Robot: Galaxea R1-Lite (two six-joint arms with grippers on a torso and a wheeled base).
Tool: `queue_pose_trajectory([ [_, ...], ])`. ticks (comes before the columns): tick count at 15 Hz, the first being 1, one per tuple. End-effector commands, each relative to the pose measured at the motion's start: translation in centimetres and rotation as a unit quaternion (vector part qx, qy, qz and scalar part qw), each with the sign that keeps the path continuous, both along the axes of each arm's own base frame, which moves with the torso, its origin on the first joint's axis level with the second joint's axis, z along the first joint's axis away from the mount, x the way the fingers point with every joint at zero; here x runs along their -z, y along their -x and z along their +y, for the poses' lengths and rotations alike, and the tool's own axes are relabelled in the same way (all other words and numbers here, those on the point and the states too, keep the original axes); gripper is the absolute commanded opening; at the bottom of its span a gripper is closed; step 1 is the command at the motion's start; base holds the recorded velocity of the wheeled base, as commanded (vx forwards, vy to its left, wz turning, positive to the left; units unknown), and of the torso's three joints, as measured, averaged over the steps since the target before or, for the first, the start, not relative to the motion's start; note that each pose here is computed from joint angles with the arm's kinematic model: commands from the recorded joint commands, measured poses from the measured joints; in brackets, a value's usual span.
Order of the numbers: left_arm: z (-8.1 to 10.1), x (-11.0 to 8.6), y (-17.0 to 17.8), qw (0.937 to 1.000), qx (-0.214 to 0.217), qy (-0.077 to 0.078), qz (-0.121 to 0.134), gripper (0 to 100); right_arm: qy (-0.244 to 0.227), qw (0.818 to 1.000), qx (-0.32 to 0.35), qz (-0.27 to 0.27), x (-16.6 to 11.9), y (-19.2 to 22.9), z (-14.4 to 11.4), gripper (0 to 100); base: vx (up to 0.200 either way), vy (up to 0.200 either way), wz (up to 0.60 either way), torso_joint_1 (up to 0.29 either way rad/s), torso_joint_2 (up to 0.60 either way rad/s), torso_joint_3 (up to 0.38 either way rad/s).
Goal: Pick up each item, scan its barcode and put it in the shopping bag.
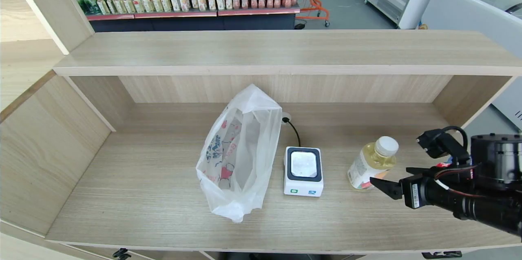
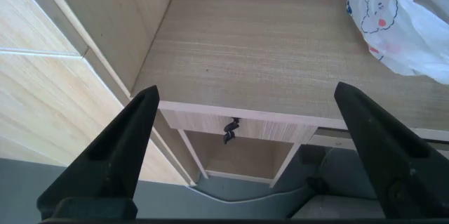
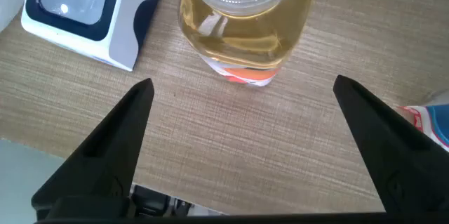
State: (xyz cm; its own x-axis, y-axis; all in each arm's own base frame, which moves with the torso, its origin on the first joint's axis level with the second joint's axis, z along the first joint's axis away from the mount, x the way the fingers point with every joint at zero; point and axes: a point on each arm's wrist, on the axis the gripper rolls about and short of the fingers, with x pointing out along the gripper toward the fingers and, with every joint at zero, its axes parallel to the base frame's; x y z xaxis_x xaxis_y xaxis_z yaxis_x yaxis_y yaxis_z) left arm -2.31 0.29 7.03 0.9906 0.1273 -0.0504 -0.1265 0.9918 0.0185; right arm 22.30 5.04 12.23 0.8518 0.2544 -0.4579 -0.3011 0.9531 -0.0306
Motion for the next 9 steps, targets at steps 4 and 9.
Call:
queue_pose_trajectory([
  [4,0.0,0.0,0.0,1.0,-0.001,0.0,0.0,100,0.01,1.0,0.001,0.024,4.1,-2.7,1.0,100,0.0,0.0,0.0,0.0,0.0,0.0],
  [9,0.0,0.0,0.0,1.0,-0.001,0.0,0.0,100,-0.007,1.0,-0.008,-0.009,5.6,-4.6,2.2,100,0.0,0.0,0.0,0.0,0.0,0.0],
])
